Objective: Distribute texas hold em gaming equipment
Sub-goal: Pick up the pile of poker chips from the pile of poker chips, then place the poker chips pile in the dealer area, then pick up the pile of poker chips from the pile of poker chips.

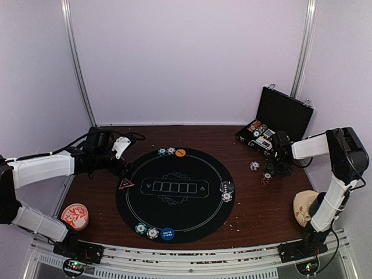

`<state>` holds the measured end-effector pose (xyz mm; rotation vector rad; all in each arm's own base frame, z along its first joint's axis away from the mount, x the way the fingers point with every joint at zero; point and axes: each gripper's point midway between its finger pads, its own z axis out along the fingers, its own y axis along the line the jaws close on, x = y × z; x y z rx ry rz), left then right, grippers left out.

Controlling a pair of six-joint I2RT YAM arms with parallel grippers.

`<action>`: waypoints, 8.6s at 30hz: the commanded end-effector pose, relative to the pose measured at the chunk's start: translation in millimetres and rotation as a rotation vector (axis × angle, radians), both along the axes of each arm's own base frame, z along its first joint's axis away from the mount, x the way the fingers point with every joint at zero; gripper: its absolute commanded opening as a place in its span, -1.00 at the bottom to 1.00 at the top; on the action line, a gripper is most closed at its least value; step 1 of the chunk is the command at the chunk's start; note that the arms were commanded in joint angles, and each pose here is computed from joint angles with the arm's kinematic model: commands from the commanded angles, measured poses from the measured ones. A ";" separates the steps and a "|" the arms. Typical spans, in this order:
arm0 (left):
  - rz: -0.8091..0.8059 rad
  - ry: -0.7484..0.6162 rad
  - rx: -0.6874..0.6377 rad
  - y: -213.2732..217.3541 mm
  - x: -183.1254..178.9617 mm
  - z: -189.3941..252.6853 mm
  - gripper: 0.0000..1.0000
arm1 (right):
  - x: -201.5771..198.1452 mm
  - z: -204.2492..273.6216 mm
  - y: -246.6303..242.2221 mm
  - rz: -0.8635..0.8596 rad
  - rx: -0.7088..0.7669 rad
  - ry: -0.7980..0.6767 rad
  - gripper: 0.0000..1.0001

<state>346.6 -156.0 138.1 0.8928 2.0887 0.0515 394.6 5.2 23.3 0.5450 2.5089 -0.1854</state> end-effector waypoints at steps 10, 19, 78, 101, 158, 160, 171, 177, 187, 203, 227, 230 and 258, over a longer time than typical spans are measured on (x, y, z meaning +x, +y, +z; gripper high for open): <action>0.026 -0.025 -0.014 1.2 8.1 -0.6 0.96 | 2.9 13.1 0.7 0.004 -0.020 -0.034 0.28; 0.030 -0.022 -0.012 1.6 8.6 -1.8 0.96 | 3.6 12.2 3.6 0.014 -0.024 -0.030 0.05; 0.042 0.001 0.012 2.7 12.3 -14.8 0.96 | -94.2 93.2 254.2 0.625 -0.054 -0.175 -0.39; 0.044 0.000 0.013 3.2 12.3 -14.4 0.96 | -191.5 16.7 266.8 0.657 0.015 -0.087 -0.39; 0.049 0.009 0.022 3.9 13.6 -18.7 0.96 | -171.8 101.5 223.1 0.556 0.000 -0.286 1.00; 0.049 0.010 0.023 4.0 13.4 -18.9 0.96 | -164.8 107.8 210.2 0.529 -0.013 -0.292 1.00; 0.052 0.008 0.028 4.8 13.6 -19.4 0.96 | -85.1 103.8 111.9 0.332 -0.060 -0.221 1.00; 0.051 0.015 0.031 4.3 14.1 -22.3 0.96 | -61.7 77.9 75.5 0.252 -0.059 -0.152 1.00; 0.047 0.013 0.025 3.5 13.7 -20.8 0.96 | -44.7 44.9 55.4 0.176 -0.066 -0.105 0.93; 0.050 0.008 0.022 4.2 13.6 -18.4 0.96 | -53.5 21.6 53.1 0.186 -0.058 -0.053 0.62; 0.052 0.015 0.029 4.1 14.4 -22.4 0.96 | -55.8 16.3 60.4 0.221 -0.026 -0.037 0.19; 0.053 0.014 0.030 4.4 14.6 -22.3 0.96 | -55.1 17.6 60.9 0.223 -0.024 -0.043 0.16; 0.062 0.015 0.037 6.1 15.6 -23.8 0.96 | -48.0 63.3 91.8 0.309 -0.032 -0.156 -0.32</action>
